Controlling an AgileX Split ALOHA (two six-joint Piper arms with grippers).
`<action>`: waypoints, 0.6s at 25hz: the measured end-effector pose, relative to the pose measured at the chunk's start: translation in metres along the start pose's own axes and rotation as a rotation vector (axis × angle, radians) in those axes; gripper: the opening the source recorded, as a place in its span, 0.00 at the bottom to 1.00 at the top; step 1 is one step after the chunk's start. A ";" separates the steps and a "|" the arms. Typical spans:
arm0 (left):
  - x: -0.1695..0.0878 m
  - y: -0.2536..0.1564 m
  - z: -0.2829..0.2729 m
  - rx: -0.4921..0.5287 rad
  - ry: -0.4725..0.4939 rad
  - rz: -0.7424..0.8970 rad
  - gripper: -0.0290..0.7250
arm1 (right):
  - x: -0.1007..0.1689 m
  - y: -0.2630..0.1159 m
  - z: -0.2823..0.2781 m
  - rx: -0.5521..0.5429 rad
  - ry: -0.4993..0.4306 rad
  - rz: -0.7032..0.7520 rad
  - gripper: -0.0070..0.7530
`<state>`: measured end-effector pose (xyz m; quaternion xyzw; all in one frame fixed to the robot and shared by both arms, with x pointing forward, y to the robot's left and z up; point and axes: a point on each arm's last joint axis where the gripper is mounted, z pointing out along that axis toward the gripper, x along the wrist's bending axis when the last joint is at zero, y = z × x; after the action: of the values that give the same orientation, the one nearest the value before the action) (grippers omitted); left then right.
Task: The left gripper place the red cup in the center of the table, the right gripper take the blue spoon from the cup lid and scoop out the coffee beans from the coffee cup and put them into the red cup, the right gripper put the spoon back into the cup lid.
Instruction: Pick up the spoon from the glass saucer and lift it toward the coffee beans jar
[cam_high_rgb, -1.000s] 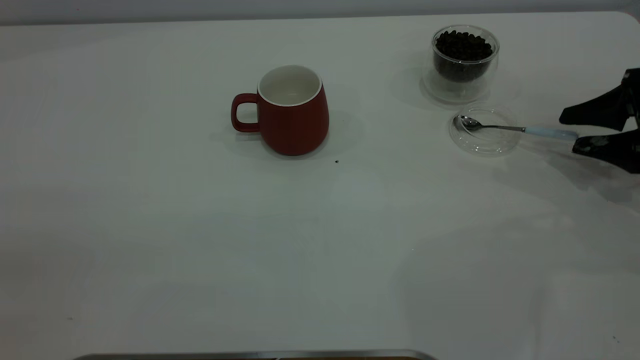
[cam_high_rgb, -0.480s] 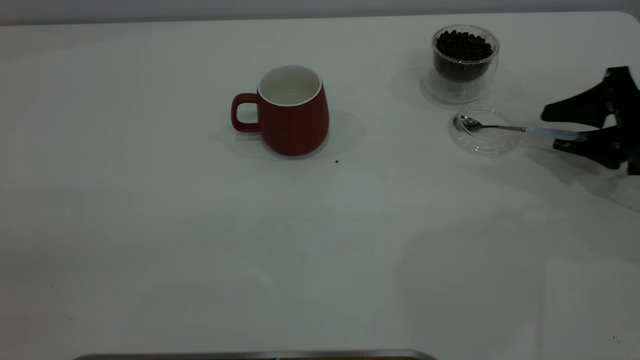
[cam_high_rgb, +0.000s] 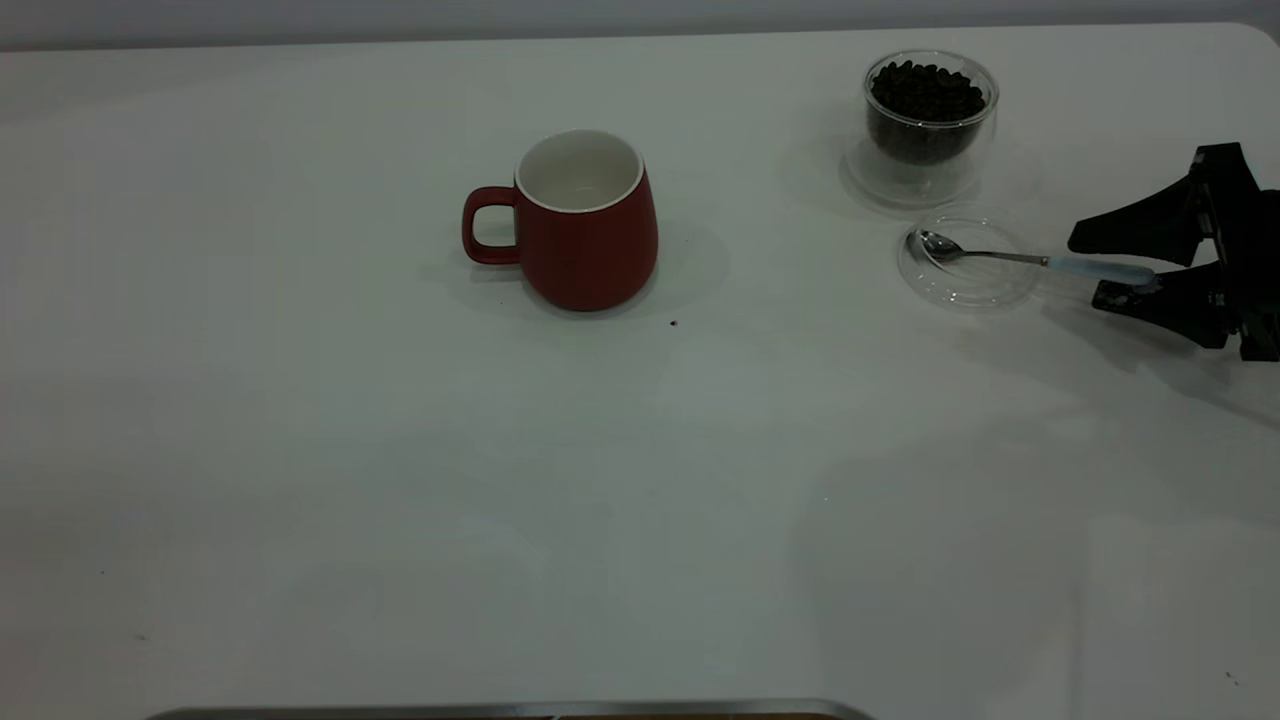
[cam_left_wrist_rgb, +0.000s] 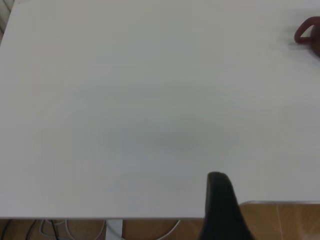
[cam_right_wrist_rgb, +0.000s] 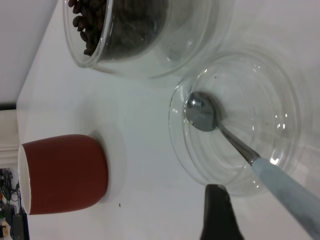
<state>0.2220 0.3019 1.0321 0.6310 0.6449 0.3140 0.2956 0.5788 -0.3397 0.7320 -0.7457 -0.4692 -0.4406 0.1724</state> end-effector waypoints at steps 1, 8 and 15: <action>0.000 0.000 0.000 0.000 0.000 0.000 0.75 | 0.000 0.000 0.000 0.000 0.000 0.000 0.70; 0.000 0.000 0.000 0.000 0.000 0.000 0.75 | -0.006 -0.005 0.003 0.013 -0.004 0.017 0.68; 0.000 0.000 0.000 0.000 0.000 0.000 0.75 | -0.007 -0.006 0.004 0.015 -0.005 0.029 0.68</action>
<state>0.2220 0.3019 1.0321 0.6310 0.6449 0.3140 0.2956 0.5744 -0.3382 0.7230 -0.7522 -0.4618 -0.4329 0.1832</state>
